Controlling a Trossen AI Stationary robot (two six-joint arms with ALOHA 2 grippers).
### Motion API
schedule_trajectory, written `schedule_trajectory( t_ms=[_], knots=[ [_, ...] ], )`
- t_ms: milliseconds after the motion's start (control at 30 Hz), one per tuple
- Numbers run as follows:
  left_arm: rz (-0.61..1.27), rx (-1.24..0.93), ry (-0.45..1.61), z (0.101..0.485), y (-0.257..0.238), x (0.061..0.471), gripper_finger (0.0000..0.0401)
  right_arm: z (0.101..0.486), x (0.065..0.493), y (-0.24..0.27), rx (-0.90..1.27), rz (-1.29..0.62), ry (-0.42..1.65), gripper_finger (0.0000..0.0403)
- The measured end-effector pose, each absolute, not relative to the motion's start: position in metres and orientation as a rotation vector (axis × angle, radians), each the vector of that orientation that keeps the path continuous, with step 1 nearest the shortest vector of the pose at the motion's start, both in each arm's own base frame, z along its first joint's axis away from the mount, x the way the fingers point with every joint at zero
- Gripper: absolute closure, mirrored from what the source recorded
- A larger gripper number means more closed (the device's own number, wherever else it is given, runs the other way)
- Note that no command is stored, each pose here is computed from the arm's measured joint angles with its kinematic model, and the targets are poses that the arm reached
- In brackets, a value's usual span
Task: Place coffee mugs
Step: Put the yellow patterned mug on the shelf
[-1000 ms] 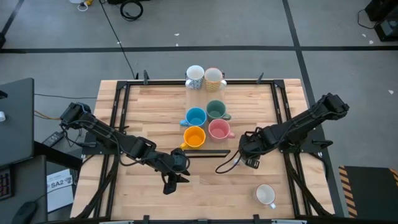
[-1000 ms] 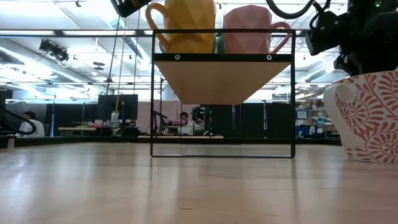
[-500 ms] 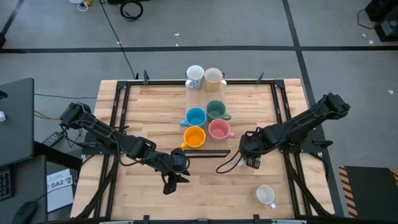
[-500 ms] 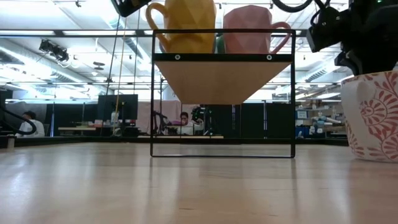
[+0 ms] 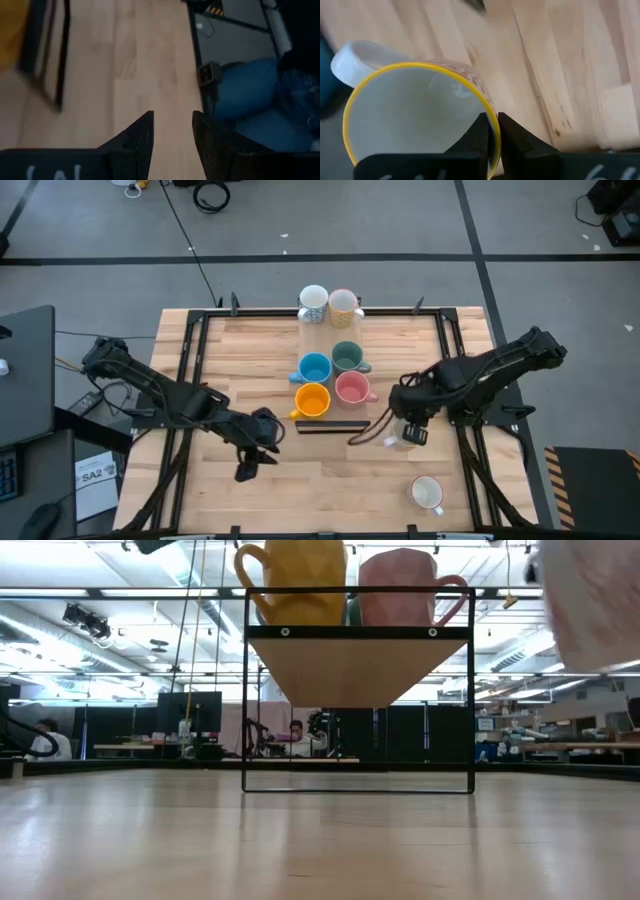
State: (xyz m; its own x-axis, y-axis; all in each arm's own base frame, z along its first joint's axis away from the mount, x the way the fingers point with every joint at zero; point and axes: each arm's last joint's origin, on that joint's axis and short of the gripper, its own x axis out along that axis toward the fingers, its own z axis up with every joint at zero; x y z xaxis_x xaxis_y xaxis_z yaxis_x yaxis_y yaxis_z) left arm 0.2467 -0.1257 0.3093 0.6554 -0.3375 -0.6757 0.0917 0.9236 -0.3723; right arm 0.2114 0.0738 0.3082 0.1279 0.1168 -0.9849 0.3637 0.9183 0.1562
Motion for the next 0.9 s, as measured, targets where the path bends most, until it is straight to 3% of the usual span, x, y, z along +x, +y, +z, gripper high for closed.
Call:
schedule_trajectory(
  t_ms=[233,500,700,900],
  knots=[
    [-0.258,-0.124,0.877,0.319,-0.115,0.215,0.0260,0.373,0.216,0.056,0.501,-0.163,1.256,0.0374],
    [-0.179,0.011,0.914,0.319,-0.100,0.206,0.0260,0.434,0.215,0.023,0.534,-0.192,0.966,0.0374],
    [-0.135,0.059,0.983,0.314,-0.085,0.206,0.0260,0.463,0.215,-0.007,0.517,-0.212,0.757,0.0375],
    [-0.122,0.102,0.973,0.316,-0.070,0.208,0.0260,0.475,0.229,-0.039,0.463,-0.221,0.689,0.0375]
  ],
)
